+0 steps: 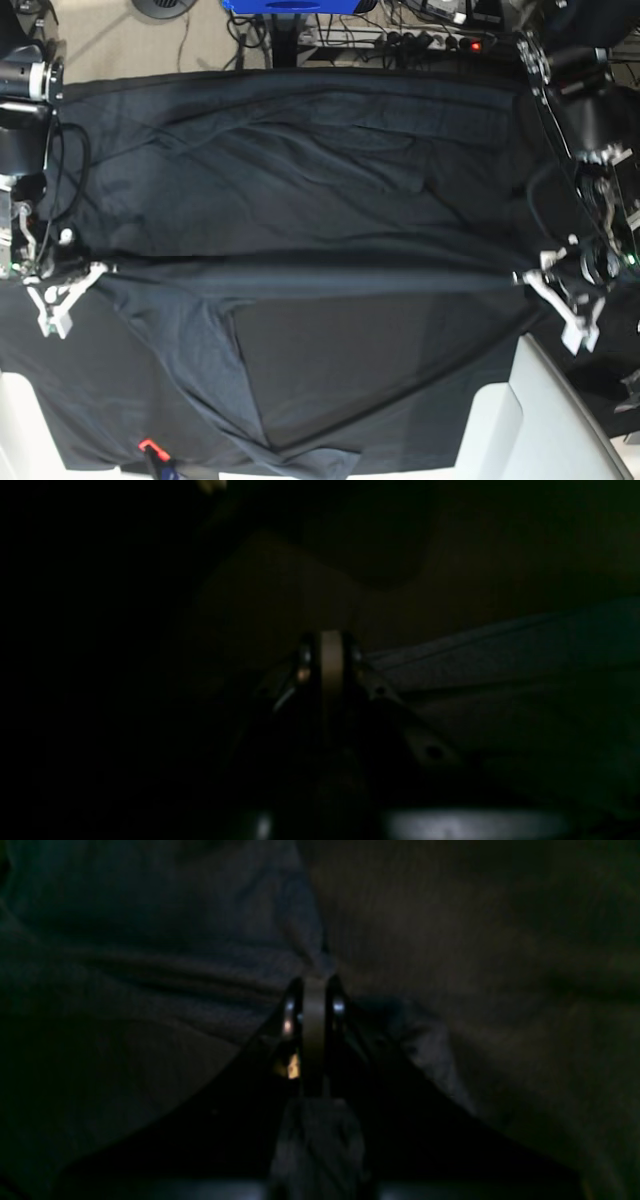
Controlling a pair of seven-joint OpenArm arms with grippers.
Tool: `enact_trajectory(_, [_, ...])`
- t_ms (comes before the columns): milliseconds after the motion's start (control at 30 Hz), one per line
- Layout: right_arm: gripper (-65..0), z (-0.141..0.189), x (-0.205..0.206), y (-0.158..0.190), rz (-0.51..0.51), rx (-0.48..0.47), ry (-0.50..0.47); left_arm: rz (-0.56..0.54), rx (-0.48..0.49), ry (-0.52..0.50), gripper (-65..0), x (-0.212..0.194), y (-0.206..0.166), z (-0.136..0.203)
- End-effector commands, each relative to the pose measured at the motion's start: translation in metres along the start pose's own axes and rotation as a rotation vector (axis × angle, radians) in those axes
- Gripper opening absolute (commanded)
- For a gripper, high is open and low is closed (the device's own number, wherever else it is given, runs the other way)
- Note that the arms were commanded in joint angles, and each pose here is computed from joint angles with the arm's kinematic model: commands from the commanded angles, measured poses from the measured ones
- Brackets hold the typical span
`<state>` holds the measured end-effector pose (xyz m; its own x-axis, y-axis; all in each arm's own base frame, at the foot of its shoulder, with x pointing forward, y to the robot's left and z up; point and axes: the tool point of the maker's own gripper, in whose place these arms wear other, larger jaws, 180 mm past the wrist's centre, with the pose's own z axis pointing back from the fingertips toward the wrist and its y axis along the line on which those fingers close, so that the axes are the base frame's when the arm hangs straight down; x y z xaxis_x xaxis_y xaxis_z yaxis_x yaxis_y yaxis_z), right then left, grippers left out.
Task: Fold the T-shirt properly
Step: 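Lift the shirt's middle with both grippers, stretching it between them, then fold the held fabric with both grippers toward the collar edge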
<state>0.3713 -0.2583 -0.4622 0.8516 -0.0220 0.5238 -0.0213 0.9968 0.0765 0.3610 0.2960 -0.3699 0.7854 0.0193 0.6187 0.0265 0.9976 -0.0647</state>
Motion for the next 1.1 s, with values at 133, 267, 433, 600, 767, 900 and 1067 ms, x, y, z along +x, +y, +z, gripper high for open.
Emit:
enact_trajectory(133, [-65.0, 0.010, 0.016, -0.007, 0.012, -0.016, -0.030, -0.016, 0.007, 0.003, -65.0, -0.012, 0.002, 0.005])
enact_trajectory(267, [-65.0, 0.015, 0.013, -0.007, 0.029, -0.023, -0.019, -0.033, 0.014, 0.017, -65.0, -0.024, 0.001, 0.009])
enact_trajectory(433, [-65.0, 0.020, 0.005, -0.007, 0.039, -0.031, 0.034, -0.043, 0.018, 0.042, -65.0, -0.041, 0.000, 0.012])
enact_trajectory(600, [-65.0, 0.019, -0.010, -0.010, 0.037, -0.036, 0.064, -0.066, 0.025, 0.075, -65.0, -0.063, -0.002, 0.019])
enact_trajectory(767, [-65.0, 0.021, -0.021, -0.010, 0.046, -0.039, 0.075, -0.085, 0.038, 0.083, -65.0, -0.074, -0.001, 0.028])
enact_trajectory(900, [-65.0, 0.031, -0.024, -0.007, 0.078, -0.047, 0.089, -0.100, 0.042, 0.094, -65.0, -0.082, -0.002, 0.033])
enact_trajectory(1067, [-65.0, 0.042, -0.029, -0.021, 0.037, -0.072, 0.101, -0.127, 0.035, 0.123, -65.0, -0.092, -0.004, 0.037])
